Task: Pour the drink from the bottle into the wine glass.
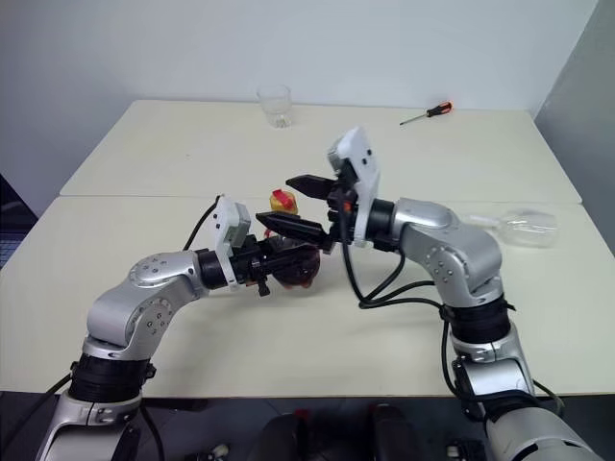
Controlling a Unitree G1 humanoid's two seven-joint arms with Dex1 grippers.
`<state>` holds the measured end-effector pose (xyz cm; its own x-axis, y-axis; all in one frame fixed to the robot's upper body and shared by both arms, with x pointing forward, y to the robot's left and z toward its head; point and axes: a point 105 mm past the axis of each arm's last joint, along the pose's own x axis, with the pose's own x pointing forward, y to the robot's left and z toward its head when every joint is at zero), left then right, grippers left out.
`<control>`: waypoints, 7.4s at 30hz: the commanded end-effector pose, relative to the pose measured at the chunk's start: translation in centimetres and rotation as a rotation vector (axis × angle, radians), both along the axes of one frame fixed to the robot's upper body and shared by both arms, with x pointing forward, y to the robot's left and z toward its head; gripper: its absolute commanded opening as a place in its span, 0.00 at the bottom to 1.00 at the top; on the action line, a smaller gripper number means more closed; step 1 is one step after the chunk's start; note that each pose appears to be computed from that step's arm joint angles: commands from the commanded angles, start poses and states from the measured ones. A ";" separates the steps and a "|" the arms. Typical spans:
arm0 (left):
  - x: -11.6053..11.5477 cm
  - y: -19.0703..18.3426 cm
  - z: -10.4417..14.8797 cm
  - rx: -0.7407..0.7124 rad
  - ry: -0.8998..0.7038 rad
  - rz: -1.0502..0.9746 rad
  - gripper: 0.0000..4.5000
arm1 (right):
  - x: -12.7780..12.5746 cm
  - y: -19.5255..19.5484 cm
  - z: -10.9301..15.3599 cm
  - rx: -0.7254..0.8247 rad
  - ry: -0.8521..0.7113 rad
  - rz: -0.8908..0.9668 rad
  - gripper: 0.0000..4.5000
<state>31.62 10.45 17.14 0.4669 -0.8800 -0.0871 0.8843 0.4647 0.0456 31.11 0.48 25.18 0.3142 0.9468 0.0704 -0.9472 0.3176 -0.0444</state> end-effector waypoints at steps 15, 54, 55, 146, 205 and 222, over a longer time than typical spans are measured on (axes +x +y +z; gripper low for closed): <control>-0.4 -0.5 1.6 -0.011 -0.074 -0.047 0.23 | 1.4 0.0 1.7 0.030 -0.079 -0.088 0.97; -0.1 -0.4 2.0 -0.011 -0.089 -0.054 0.23 | -0.3 -2.2 0.6 0.023 -0.012 0.005 0.97; -0.2 -0.4 2.0 -0.010 -0.089 -0.054 0.23 | -0.1 -1.9 0.7 0.029 -0.015 0.002 0.97; 0.0 -1.3 2.0 -0.007 -0.106 -0.083 0.22 | 0.4 -1.0 3.7 0.129 0.022 0.091 0.26; -0.2 -1.8 1.8 -0.012 -0.101 -0.109 0.22 | 0.3 -1.3 1.6 0.033 -0.054 0.051 0.69; -0.2 -1.8 1.8 -0.014 -0.099 -0.113 0.22 | 1.1 -4.0 0.9 0.004 -0.035 -0.023 0.69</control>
